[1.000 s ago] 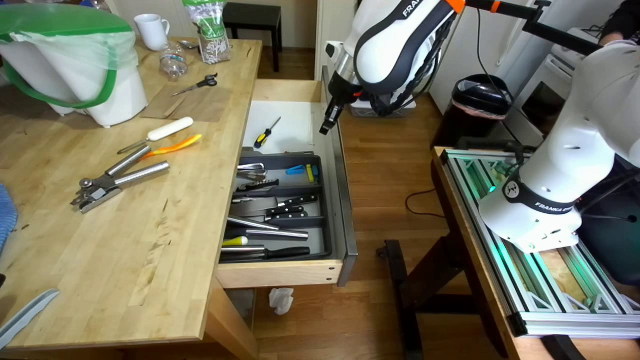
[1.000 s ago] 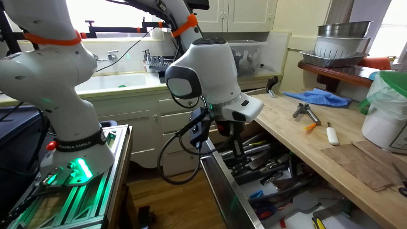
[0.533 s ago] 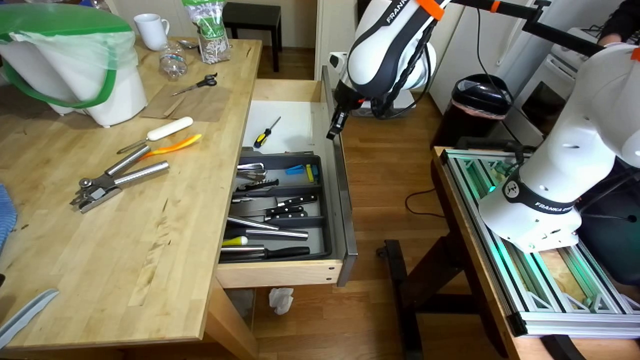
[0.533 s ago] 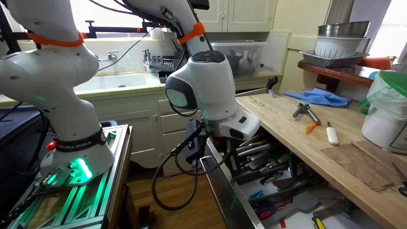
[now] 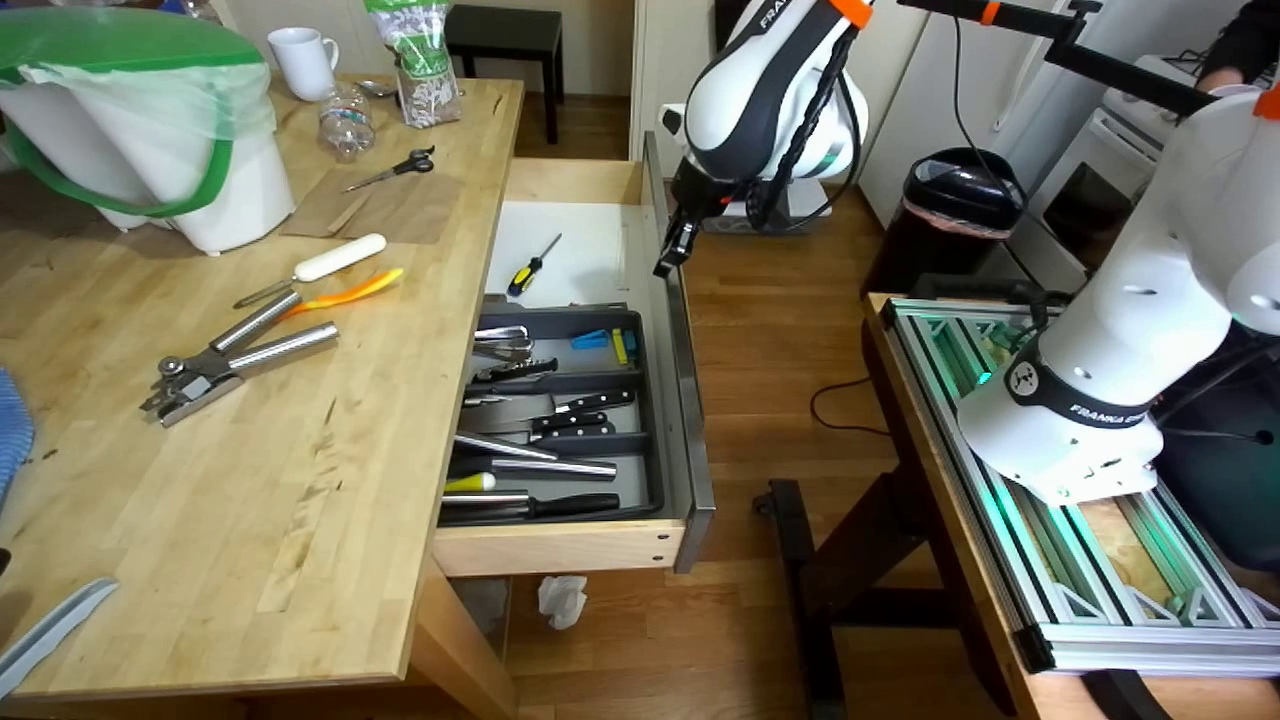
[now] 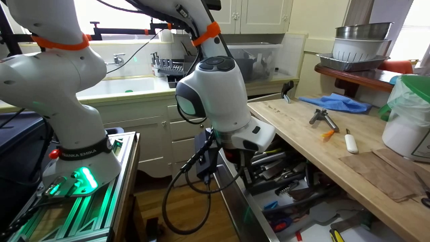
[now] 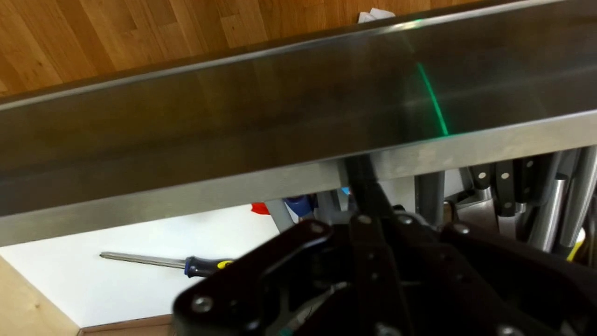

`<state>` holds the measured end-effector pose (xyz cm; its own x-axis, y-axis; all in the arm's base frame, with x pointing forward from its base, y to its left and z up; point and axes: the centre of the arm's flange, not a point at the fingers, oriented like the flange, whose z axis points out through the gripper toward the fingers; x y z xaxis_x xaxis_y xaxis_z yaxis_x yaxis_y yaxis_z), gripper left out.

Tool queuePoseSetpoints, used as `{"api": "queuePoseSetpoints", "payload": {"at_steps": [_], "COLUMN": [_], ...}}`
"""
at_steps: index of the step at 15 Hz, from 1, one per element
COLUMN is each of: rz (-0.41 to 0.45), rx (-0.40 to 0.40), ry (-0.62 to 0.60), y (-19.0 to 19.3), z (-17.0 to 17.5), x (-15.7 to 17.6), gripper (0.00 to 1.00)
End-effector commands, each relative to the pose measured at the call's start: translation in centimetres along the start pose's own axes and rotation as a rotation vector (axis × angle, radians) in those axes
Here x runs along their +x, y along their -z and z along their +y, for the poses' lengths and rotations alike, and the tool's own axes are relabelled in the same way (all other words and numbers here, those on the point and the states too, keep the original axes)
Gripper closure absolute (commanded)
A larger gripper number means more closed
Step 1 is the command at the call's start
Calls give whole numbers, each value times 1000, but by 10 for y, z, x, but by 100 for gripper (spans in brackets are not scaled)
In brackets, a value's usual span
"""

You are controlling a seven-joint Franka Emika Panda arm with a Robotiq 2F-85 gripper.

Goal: Open the topmost silver drawer.

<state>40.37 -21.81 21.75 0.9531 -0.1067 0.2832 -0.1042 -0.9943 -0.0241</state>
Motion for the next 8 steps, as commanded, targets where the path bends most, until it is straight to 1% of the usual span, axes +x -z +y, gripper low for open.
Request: {"api": "queuePoseSetpoints", "payload": {"at_steps": [1,2,5,6,7,8], "rz": [-3,2,66,74,65,79], "rx": [27,28,28,29,26,29], "ry": [21,31,41,36,39,49], "y": [-16,-17,-18,-18,-19,-20], "z": [9,9,10,9,9,9], "x": [-8,-9,-10,-9,-8,-8], "gripper": [100,100,100,100,100,100]}}
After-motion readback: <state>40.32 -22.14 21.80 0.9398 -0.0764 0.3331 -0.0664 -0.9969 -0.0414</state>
